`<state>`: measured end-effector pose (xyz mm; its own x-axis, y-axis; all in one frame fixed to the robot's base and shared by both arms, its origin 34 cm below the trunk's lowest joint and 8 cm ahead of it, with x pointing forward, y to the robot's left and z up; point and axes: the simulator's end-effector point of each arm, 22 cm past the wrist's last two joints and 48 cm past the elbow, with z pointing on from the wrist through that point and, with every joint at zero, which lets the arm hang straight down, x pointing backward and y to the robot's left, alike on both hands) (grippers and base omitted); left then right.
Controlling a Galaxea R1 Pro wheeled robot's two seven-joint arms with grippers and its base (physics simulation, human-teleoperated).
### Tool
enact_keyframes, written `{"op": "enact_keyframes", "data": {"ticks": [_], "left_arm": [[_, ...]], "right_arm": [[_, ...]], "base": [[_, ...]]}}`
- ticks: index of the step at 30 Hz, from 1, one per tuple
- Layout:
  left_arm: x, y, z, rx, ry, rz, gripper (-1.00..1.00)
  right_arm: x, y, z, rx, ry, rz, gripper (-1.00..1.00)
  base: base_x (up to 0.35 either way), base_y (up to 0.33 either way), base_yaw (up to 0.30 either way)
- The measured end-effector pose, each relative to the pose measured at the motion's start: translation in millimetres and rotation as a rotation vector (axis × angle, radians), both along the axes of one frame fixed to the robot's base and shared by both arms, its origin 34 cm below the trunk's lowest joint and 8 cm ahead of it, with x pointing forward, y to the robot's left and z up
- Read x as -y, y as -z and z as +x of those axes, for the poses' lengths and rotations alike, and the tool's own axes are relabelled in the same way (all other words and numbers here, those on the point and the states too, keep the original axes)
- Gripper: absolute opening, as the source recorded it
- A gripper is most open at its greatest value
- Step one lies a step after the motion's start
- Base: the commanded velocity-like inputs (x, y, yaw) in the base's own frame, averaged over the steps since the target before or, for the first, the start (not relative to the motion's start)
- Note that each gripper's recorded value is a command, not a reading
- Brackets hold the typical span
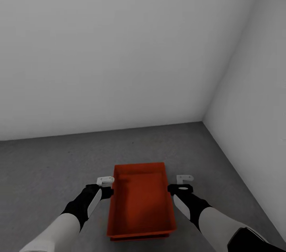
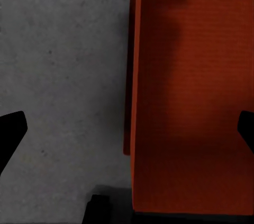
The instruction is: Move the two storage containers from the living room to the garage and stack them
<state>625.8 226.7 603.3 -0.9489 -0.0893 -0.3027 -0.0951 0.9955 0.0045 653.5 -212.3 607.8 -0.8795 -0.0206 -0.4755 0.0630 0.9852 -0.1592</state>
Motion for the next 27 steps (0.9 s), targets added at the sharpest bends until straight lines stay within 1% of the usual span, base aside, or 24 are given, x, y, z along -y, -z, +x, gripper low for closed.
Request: {"op": "enact_keyframes", "data": {"ticks": [4,8,27], "left_arm": [[-1,-3,2,0.006,-0.003,0.000,1.00],[-3,-5,3,0.010,-0.010,-0.001,1.00],[-3,-18,11,0.036,-0.007,0.000,1.00]], "right_arm": [[0,-3,2,0.006,0.000,0.000,1.00],[0,-6,4,0.012,0.000,0.000,1.00],[-1,-19,11,0.037,0.000,0.001,1.00]], "base": [[-0.018,0.000,0.000],[-0.208,0.000,0.000],[-0.338,0.000,0.000]]}}
